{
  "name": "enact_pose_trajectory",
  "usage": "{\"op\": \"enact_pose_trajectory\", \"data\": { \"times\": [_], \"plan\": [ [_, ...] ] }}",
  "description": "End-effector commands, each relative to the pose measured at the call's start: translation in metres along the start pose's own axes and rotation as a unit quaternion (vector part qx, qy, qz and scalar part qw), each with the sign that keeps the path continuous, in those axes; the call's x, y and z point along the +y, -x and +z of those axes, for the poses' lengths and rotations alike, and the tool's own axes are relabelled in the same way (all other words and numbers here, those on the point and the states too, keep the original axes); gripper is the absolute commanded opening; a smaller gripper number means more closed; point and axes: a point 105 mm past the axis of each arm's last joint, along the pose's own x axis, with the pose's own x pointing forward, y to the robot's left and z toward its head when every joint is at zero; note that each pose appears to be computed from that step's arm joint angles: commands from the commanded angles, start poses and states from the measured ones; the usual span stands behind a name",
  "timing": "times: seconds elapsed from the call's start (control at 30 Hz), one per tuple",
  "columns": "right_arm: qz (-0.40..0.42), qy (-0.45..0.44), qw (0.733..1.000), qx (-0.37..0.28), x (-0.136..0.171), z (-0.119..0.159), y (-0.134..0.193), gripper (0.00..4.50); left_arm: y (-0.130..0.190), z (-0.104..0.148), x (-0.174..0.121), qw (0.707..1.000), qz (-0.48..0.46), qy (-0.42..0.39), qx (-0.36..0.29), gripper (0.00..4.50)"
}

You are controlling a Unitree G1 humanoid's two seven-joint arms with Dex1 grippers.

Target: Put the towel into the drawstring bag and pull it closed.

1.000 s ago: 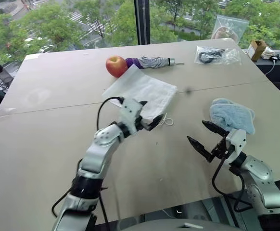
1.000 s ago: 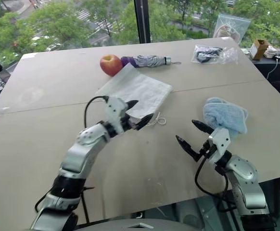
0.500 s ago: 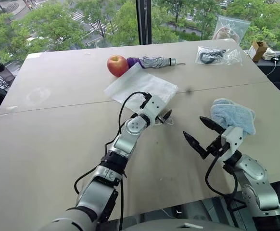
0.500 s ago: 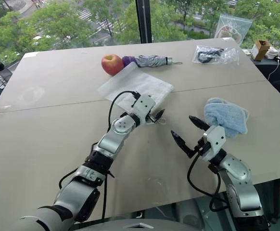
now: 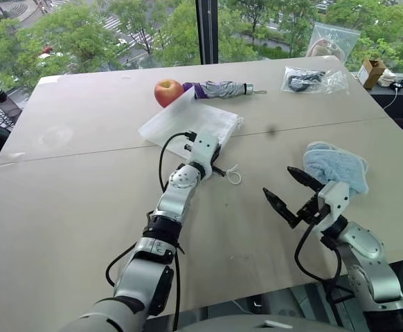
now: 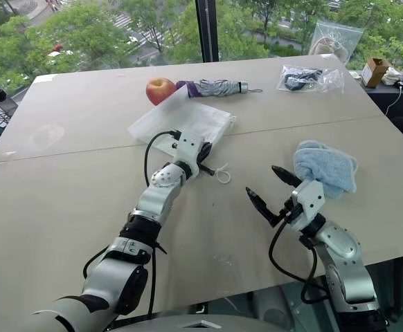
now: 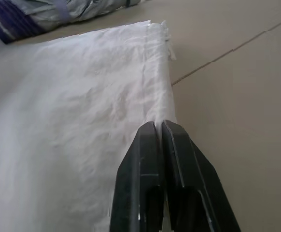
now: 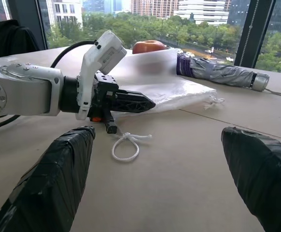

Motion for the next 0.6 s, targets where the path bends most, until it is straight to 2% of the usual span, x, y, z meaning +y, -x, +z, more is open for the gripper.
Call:
{"op": "enact_pose_trajectory", "data": {
  "times": [0.03, 0.17, 0.33, 0.43, 0.53, 0.6],
  "plan": [
    [0.006, 0.015, 1.0, -0.022, 0.002, 0.015, -0.003, 4.5, 0.013, 0.025, 0.003, 0.997, -0.031, 0.057, -0.051, 0.11],
    [0.002, 0.015, 1.0, -0.023, 0.002, 0.016, -0.001, 4.5, 0.046, 0.042, 0.017, 0.986, -0.057, 0.13, -0.087, 0.11],
    [-0.002, 0.012, 1.0, -0.024, 0.003, 0.015, -0.002, 4.5, 0.083, 0.035, 0.037, 0.982, -0.054, 0.169, -0.072, 0.11],
    [-0.01, 0.014, 0.999, -0.027, -0.001, 0.017, -0.004, 4.5, 0.1, 0.033, 0.039, 0.983, -0.065, 0.158, -0.06, 0.11],
    [-0.041, 0.044, 0.998, -0.005, -0.019, 0.019, -0.002, 4.5, 0.107, 0.038, 0.037, 0.985, -0.077, 0.143, -0.058, 0.11],
    [-0.075, 0.075, 0.994, 0.04, -0.041, 0.019, 0.005, 4.5, 0.106, 0.043, 0.034, 0.986, -0.081, 0.133, -0.059, 0.11]
  ]
}}
